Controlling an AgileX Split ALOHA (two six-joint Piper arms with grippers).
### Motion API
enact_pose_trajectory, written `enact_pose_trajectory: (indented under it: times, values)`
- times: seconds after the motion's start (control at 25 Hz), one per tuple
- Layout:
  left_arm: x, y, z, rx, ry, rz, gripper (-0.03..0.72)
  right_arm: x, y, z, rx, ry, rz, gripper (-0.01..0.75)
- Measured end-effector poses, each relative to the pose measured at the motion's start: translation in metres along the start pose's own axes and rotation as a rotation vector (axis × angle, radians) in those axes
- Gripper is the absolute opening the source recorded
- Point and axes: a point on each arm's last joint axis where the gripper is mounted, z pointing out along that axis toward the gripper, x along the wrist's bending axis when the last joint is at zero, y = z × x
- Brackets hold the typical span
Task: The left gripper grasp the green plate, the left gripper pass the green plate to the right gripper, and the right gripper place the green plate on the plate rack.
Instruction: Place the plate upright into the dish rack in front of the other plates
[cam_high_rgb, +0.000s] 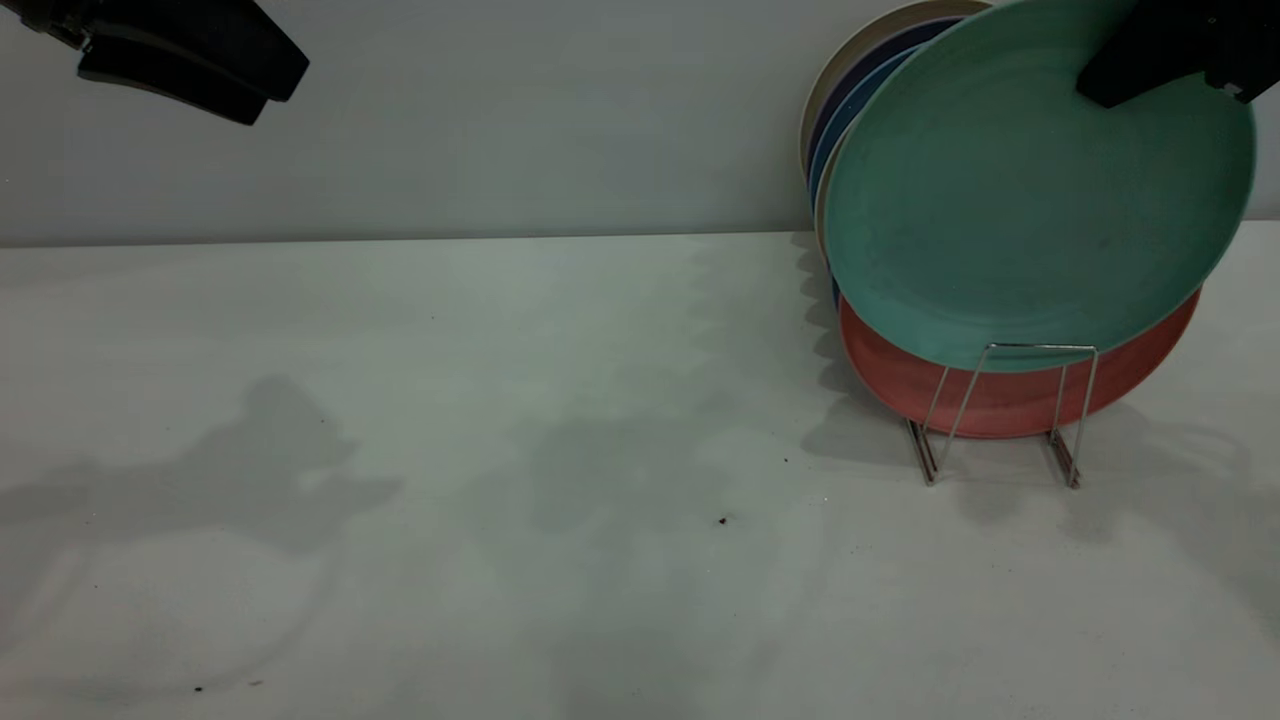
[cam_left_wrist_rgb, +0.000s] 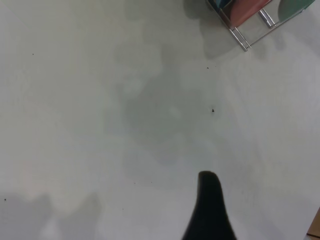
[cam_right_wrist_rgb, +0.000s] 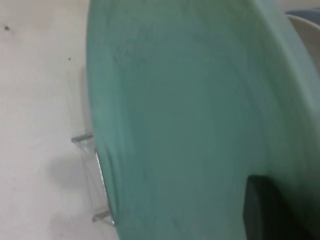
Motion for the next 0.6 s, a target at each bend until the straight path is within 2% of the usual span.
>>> enact_pose_trajectory:
  times: [0.16,0.28,0.48,0.6]
  values:
    - [0.0001,-0.0001,0.0,0.001,0.001,0.0,0.592,0.0011,0.0001,0.0,-0.001,0.012,0.004,0.107]
    - [0.0004,-0.0003,0.0,0.004,0.005,0.001,0.592,0.0032,0.0001,-0.0001,-0.004,0.036,0.007,0.154]
    - [0.0006,-0.0007,0.0,0.008,0.007,-0.003,0.592,0.0061,-0.0001,0.0001,-0.004,0.062,0.034,0.326]
    - [0.0007,-0.0007,0.0,0.007,0.008,-0.003,0.592,0.0084,0.0002,-0.0001,-0.006,0.088,0.048,0.402]
